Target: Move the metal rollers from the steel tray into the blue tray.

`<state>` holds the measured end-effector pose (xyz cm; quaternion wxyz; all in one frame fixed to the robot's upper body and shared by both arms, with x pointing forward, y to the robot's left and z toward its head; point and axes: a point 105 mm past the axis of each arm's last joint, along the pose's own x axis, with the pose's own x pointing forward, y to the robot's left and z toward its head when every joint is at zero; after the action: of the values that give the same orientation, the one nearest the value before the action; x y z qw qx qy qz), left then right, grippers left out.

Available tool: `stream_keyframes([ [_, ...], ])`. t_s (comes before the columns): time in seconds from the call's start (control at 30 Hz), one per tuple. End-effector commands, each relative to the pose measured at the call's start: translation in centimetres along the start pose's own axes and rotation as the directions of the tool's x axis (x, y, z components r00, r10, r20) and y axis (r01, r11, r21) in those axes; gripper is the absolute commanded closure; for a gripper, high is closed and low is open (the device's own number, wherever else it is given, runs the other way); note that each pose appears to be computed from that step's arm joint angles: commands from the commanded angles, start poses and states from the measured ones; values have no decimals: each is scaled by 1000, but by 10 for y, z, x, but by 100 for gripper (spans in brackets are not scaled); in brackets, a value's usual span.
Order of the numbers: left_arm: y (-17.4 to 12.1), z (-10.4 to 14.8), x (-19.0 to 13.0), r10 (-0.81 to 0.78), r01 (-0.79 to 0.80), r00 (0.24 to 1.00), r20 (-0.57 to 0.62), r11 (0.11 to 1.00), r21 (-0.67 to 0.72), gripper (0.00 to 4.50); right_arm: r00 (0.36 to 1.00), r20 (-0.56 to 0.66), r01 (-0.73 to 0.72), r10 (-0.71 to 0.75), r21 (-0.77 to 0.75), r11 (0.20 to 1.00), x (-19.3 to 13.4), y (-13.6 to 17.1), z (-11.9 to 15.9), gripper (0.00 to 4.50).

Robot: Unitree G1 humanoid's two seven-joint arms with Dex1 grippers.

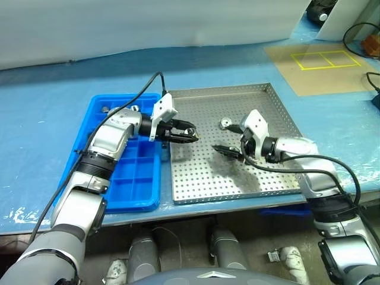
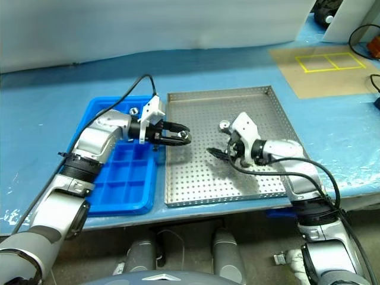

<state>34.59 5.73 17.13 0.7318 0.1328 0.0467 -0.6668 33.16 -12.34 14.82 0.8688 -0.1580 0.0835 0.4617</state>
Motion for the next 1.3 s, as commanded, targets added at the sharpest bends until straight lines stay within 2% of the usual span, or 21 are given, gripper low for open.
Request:
stream_keyframes([
  [0.03,2,12,-9,9,-10,1000,19,999,35,276,996,60,-57,59,-38,998,-7,7,26,3],
  [0.17,2,12,-18,25,-25,1000,8,999,36,276,996,63,-60,63,-53,997,-4,5,31,3],
  [0.33,0,11,-53,114,-110,993,-35,988,104,276,992,84,-93,99,-72,993,9,9,37,3],
  [0.47,-13,10,-83,180,-172,981,-72,979,114,276,972,110,-198,207,-90,976,25,23,46,3],
  [0.6,-33,1,-115,239,-227,961,-137,969,97,276,933,127,-321,337,-133,938,44,38,60,3],
  [0.8,-47,-8,-149,408,-399,894,-186,913,84,276,860,155,-457,486,-193,869,70,54,82,3],
  [1.07,-77,-23,-178,561,-564,799,-216,824,52,276,744,182,-590,643,-272,760,95,82,104,3],
  [1.2,-94,-40,-188,595,-613,754,-277,790,27,276,703,173,-630,689,-298,717,102,93,106,3],
  [1.3,-100,-48,-193,620,-645,728,-292,764,14,276,696,172,-636,698,-304,709,105,94,106,3],
])
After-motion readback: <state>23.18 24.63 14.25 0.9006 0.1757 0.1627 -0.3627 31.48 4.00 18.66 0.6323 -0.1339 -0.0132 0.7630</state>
